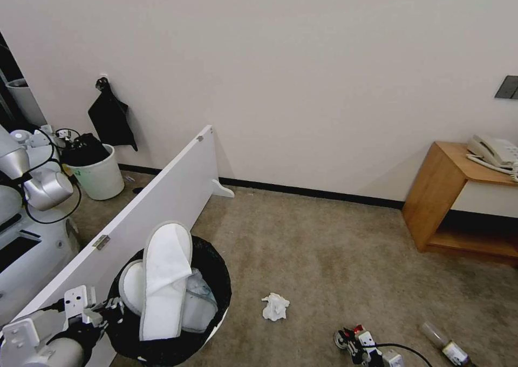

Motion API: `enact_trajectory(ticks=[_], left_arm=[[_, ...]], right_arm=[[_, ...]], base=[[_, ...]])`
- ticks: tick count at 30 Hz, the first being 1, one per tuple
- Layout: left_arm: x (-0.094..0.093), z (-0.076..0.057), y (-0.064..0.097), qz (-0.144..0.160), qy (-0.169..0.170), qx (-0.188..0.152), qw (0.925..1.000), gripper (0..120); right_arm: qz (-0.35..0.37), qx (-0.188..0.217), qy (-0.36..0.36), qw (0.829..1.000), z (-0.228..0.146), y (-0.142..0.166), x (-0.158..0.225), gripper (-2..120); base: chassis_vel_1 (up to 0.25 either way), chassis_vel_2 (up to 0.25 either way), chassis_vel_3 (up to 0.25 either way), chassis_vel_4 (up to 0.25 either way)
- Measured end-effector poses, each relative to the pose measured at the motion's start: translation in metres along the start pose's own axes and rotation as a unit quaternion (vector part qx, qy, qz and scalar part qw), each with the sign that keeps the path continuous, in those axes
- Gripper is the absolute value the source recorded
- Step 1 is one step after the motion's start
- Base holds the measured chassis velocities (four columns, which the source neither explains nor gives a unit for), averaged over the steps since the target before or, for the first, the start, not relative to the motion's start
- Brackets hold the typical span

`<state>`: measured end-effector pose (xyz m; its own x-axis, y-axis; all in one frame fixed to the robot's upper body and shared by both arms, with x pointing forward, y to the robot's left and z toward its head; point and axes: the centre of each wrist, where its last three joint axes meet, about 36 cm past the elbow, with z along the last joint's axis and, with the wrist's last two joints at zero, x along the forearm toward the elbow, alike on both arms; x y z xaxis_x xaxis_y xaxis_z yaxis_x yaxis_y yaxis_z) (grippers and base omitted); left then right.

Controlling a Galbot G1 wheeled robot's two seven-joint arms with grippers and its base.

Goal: Pick up the trash bin, then pick up the garbage from the floor and place it into the trash bin.

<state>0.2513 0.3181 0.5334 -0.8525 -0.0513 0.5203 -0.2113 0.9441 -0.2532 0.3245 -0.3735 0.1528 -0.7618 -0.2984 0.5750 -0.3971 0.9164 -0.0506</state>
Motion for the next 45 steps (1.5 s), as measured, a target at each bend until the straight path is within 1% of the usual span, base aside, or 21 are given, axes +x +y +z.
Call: enact_trajectory(ticks=[6, 12, 19, 20, 21, 23, 35, 45], left_arm=[[-0.002, 0.0, 0.001, 0.0, 0.0, 0.001, 1.0, 2], [-0.003, 0.0, 0.001, 0.001, 0.001, 0.001, 1.0, 2], [-0.003, -0.001, 0.0, 0.003, 0.001, -0.001, 1.0, 2], [-0.003, -0.001, 0.0, 0.004, 0.001, -0.001, 1.0, 2], [-0.003, -0.001, 0.0, 0.004, 0.001, -0.001, 1.0, 2], [-0.003, -0.001, 0.0, 0.006, 0.002, -0.001, 1.0, 2], [-0.005, 0.0, -0.002, 0.011, 0.007, -0.005, 0.9999, 2], [-0.005, 0.0, -0.002, 0.011, 0.008, -0.005, 0.9999, 2]], right_arm=[[0.0, 0.003, -0.004, 1.0, -0.004, -0.002, 0.003, 15], [0.006, 0.028, -0.041, 0.999, -0.038, -0.018, 0.023, 15], [0.006, 0.053, -0.06, 0.997, -0.059, -0.025, 0.041, 14], [0.006, 0.058, -0.062, 0.996, -0.062, -0.026, 0.045, 11], [0.006, 0.058, -0.062, 0.996, -0.062, -0.026, 0.045, 11], [0.007, 0.068, -0.066, 0.995, -0.069, -0.029, 0.054, 1], [0.008, 0.081, -0.078, 0.994, -0.084, -0.033, 0.074, 0], [0.007, 0.079, -0.081, 0.994, -0.087, -0.03, 0.075, 0]], base=[[0.0, 0.0, 0.0, 0.0], [0.0, 0.0, 0.0, 0.0], [0.0, 0.0, 0.0, 0.0], [0.0, 0.0, 0.0, 0.0], [0.0, 0.0, 0.0, 0.0], [0.0, 0.0, 0.0, 0.0], [0.0, 0.0, 0.0, 0.0], [0.0, 0.0, 0.0, 0.0]])
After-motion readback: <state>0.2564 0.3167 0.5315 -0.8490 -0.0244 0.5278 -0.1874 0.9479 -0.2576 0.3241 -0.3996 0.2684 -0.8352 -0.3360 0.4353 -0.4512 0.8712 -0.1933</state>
